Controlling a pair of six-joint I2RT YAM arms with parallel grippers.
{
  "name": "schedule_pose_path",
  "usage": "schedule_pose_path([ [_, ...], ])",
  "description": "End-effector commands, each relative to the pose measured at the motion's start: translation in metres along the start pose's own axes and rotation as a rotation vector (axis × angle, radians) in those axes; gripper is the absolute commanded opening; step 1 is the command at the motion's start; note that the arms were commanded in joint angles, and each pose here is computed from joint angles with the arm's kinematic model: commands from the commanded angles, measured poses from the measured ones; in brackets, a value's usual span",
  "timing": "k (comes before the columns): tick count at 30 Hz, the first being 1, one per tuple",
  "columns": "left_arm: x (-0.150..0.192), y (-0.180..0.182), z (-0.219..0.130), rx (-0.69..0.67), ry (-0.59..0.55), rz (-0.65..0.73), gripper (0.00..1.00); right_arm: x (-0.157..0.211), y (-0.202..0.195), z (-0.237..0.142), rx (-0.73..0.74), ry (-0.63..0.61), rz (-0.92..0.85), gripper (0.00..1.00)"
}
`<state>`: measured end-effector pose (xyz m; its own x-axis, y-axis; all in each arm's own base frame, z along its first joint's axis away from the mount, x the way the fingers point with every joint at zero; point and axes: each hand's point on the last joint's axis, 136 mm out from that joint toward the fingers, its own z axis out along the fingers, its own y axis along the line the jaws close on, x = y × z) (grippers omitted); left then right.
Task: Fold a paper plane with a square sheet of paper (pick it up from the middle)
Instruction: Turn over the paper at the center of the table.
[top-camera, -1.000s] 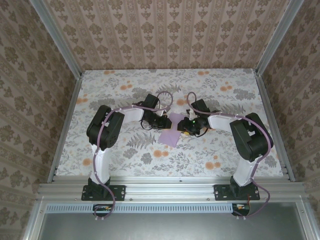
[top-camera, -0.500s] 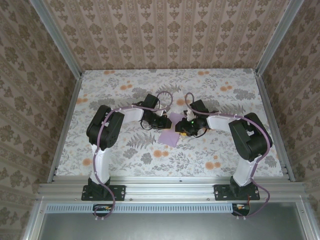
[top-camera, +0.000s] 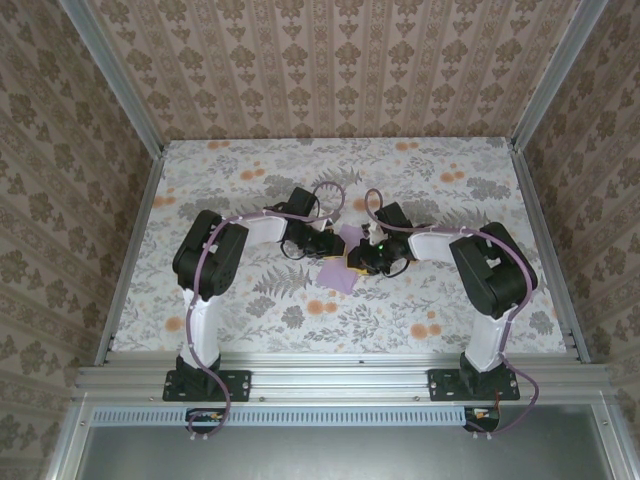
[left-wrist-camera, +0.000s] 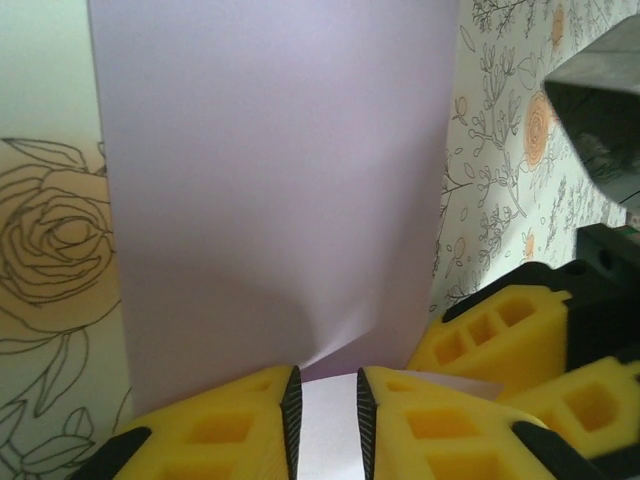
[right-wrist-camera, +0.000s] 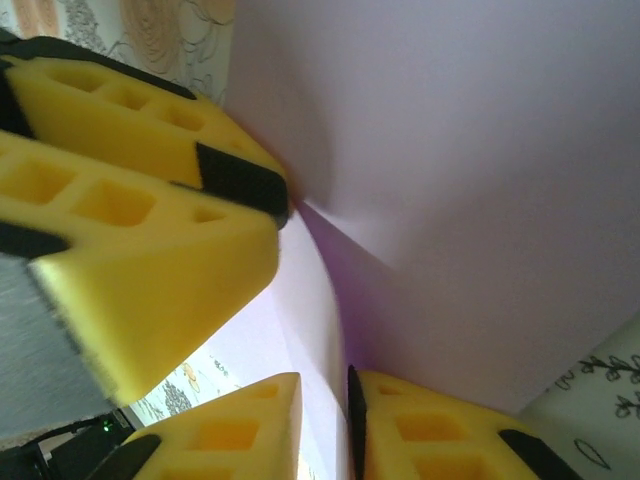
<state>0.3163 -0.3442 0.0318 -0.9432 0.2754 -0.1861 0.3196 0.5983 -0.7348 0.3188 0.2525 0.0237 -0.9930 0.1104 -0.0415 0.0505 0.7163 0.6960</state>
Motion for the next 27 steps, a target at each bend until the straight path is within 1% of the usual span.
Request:
schedule_pose_path([
  [1, -0.011, -0.011, -0.017, 0.010, -0.041, 0.006, 0.31, 0.003, 0.003, 0.004, -0.024, 0.020, 0.004, 0.18],
  [6, -0.021, -0.030, -0.047, 0.006, -0.094, 0.039, 0.45, -0.001, 0.014, -0.002, -0.052, 0.004, -0.012, 0.07],
  [12, -0.020, -0.038, -0.090, -0.028, -0.170, 0.038, 0.57, -0.007, 0.037, -0.011, -0.141, -0.017, -0.025, 0.02],
  [15, -0.012, -0.037, -0.099, -0.035, -0.189, 0.013, 0.59, -0.010, 0.050, -0.017, -0.189, -0.030, -0.031, 0.02],
  [17, -0.005, -0.036, -0.099, -0.021, -0.194, -0.012, 0.60, -0.012, 0.059, -0.022, -0.217, -0.040, -0.036, 0.01],
  [22, 0.003, -0.040, -0.099, 0.057, -0.232, -0.076, 0.62, -0.015, 0.077, -0.037, -0.272, -0.061, -0.054, 0.01],
  [27, -0.003, -0.048, -0.102, 0.143, -0.313, -0.128, 0.63, -0.017, 0.091, -0.050, -0.315, -0.078, -0.066, 0.01],
])
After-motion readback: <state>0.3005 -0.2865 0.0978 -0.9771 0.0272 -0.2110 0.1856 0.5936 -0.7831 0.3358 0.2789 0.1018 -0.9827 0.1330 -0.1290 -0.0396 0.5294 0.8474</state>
